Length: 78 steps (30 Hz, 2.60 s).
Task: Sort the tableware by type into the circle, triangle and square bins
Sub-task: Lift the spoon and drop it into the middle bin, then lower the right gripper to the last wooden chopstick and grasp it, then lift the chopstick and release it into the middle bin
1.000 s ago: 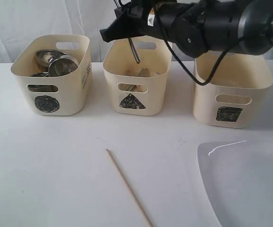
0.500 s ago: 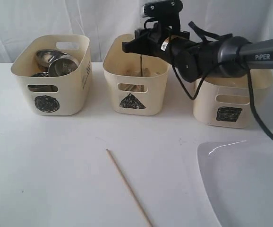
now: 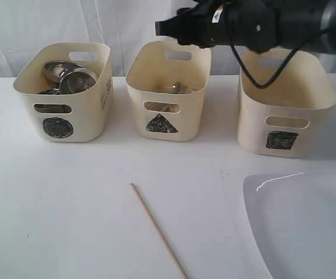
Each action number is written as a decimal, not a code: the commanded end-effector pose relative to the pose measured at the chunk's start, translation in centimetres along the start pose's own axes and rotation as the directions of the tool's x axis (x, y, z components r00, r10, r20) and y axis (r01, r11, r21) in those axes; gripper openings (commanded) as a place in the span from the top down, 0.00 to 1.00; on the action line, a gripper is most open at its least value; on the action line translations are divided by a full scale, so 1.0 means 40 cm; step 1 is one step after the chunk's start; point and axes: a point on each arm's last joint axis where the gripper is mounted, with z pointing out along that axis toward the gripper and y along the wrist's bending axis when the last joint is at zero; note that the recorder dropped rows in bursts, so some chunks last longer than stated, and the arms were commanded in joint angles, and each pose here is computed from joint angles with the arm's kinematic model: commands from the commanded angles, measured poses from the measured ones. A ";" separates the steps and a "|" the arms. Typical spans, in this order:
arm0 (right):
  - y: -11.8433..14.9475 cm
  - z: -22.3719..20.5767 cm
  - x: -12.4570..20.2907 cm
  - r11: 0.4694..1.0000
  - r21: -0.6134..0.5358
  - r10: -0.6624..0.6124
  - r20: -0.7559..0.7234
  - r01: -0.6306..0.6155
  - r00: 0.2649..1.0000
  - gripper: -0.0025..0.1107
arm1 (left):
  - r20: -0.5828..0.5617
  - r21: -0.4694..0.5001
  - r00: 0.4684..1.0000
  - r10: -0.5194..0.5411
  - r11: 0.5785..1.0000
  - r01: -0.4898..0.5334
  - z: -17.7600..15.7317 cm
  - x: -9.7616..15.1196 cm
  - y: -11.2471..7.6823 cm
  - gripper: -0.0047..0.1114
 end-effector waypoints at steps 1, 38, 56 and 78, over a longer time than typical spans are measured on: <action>0.037 -0.101 0.042 0.992 -0.016 -0.117 -0.417 0.121 0.901 0.88 | -0.025 0.010 1.000 -0.003 1.000 0.004 0.001 0.008 -0.002 0.96; 0.338 0.005 0.516 0.909 -0.362 -0.417 -0.804 0.207 0.424 0.63 | -0.025 0.010 1.000 -0.003 1.000 0.004 0.001 0.008 -0.002 0.96; 0.380 -0.063 0.255 0.899 -0.378 -0.423 -0.610 0.223 0.671 0.98 | -0.025 0.010 1.000 -0.003 1.000 0.004 0.001 0.008 -0.002 0.96; 0.167 -0.020 -0.078 0.953 -0.069 -0.282 0.151 0.295 0.947 0.98 | -0.025 0.010 1.000 -0.003 1.000 0.004 0.001 0.008 -0.002 0.96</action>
